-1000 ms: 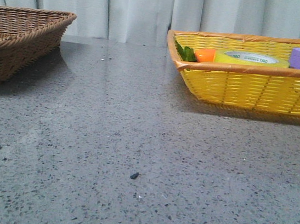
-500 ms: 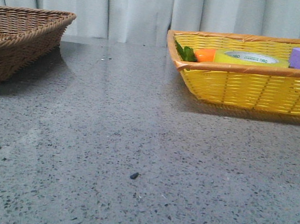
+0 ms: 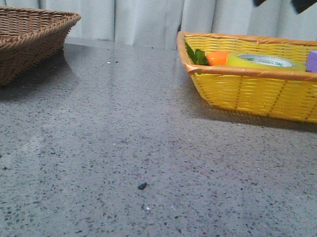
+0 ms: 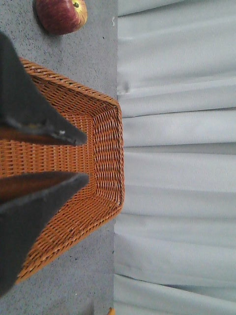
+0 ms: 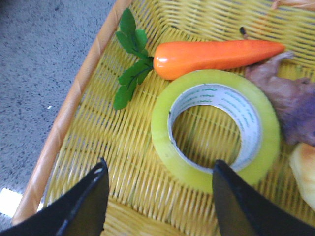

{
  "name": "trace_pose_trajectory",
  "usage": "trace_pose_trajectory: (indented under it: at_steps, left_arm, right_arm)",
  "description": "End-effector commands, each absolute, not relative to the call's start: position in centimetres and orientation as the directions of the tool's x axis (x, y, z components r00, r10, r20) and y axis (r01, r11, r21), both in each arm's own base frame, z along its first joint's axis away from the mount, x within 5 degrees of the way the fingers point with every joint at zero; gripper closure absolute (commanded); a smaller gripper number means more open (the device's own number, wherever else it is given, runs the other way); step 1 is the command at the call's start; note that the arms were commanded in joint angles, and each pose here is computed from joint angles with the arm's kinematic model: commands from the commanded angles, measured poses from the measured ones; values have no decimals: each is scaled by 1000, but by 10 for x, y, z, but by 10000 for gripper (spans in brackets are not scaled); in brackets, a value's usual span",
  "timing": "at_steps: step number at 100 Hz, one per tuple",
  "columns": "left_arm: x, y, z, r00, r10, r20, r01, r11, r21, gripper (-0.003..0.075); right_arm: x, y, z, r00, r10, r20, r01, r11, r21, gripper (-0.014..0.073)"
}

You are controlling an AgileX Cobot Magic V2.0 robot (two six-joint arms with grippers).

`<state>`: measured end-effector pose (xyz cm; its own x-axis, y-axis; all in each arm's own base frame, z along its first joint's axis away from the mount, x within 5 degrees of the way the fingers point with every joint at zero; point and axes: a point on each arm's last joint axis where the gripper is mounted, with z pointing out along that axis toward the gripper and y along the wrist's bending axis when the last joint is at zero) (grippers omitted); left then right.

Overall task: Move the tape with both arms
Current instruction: 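Lower the right gripper into the yellow basket onto the yellow tape roll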

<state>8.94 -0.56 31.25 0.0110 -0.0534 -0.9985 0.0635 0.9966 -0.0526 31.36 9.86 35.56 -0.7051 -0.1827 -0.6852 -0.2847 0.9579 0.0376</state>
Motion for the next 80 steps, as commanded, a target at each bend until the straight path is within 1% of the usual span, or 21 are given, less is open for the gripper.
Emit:
trace_pose_trajectory:
  at_steps: [1,24,39,57,64,76,80]
  left_arm:
    - [89,-6,331,107,-75,-991,71,995,-67,601]
    - [89,-6,331,107,-75,-991,71,995,-67,601]
    - [89,-6,331,107,-75,-991,71,995,-67,603]
    - [89,-6,331,107,-75,-991,71,995,-67,604]
    - [89,-6,331,107,-75,-991,71,995,-67,605]
    - [89,-6,331,107,-75,-991,71,995,-67,605]
    - [89,-6,331,107,-75,-991,71,995,-67,605]
  right_arm:
    - [328,103,370,-653,-189,-734,-295,955,17,211]
    - [371,113,339,-753,-246,-610,-296,955,-21,211]
    - [388,118,322,-799,-263,-541,-296,955,-26,212]
    - [393,119,314,-811,-267,-521,-297,955,-26,220]
    - [394,120,313,-812,-267,-519,-297,955,-26,273]
    - [393,120,313,-813,-267,-518,-297,955,-26,461]
    - [393,120,313,-813,-267,-518,-297,955,-26,509]
